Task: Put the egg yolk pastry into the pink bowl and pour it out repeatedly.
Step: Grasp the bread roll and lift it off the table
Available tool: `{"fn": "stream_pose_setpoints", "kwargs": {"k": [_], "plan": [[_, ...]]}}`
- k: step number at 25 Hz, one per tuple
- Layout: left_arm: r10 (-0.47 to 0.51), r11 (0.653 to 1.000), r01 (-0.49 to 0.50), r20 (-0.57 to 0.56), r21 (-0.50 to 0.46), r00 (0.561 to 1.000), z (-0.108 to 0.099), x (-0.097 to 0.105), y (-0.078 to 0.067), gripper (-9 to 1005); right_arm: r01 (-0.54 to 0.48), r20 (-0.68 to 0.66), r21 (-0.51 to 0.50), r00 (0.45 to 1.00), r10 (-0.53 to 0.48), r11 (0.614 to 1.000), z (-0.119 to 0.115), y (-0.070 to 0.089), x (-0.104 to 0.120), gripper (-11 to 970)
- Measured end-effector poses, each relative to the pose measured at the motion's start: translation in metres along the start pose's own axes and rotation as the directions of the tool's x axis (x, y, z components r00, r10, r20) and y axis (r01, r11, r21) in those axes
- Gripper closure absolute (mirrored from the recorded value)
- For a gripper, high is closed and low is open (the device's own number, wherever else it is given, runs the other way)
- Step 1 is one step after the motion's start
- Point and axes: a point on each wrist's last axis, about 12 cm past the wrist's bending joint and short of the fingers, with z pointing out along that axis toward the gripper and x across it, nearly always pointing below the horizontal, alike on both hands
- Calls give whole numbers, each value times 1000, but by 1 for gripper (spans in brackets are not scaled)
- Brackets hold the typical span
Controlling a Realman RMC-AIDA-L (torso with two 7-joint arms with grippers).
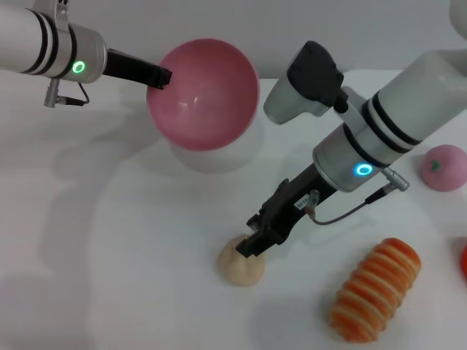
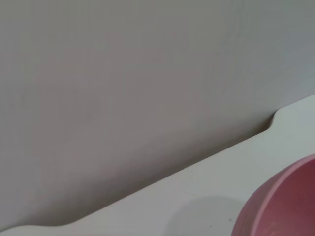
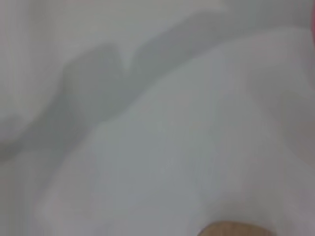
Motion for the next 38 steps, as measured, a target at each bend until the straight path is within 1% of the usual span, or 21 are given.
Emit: {"fn": "stream_pose_setpoints", "kwargs": {"k": [4, 8, 11, 12, 14, 20, 24, 30, 35, 38], "plan": [[10, 1000, -10, 1, 5, 1000, 1, 0, -2, 903, -2, -33, -6, 999, 2, 1000, 6, 2, 2, 467], [14, 1000, -14, 2, 6, 1000, 1, -1, -3, 901, -23, -54, -4, 998, 23, 1000, 14, 0, 7, 469], [14, 1000, -14, 2, 6, 1000, 1, -1, -3, 899, -28, -58, 3, 998, 28, 1000, 20, -1, 10, 470], [29, 999, -29, 3, 14, 1000, 2, -2, -6, 899, -28, -58, 7, 998, 29, 1000, 21, -1, 11, 471], [37, 999, -37, 4, 18, 999, 3, -2, -8, 898, -34, -56, 8, 998, 34, 999, 25, 0, 12, 471], [55, 998, -55, 6, 23, 998, 5, -3, -11, 895, -31, -45, 11, 998, 32, 999, 34, 2, 13, 474], [58, 998, -58, 6, 23, 998, 5, -3, -11, 893, -26, -49, 18, 998, 26, 1000, 38, 4, 12, 476], [68, 997, -68, 7, 29, 998, 6, -2, -14, 890, -62, -31, 22, 998, 63, 998, 38, 1, 12, 478], [62, 998, -62, 7, 27, 998, 6, 1, -12, 888, -69, -30, 32, 997, 70, 997, 36, -1, 13, 604], [61, 998, -61, 7, 26, 998, 6, 1, -12, 886, -63, -34, 32, 997, 64, 998, 37, -1, 12, 617]]}}
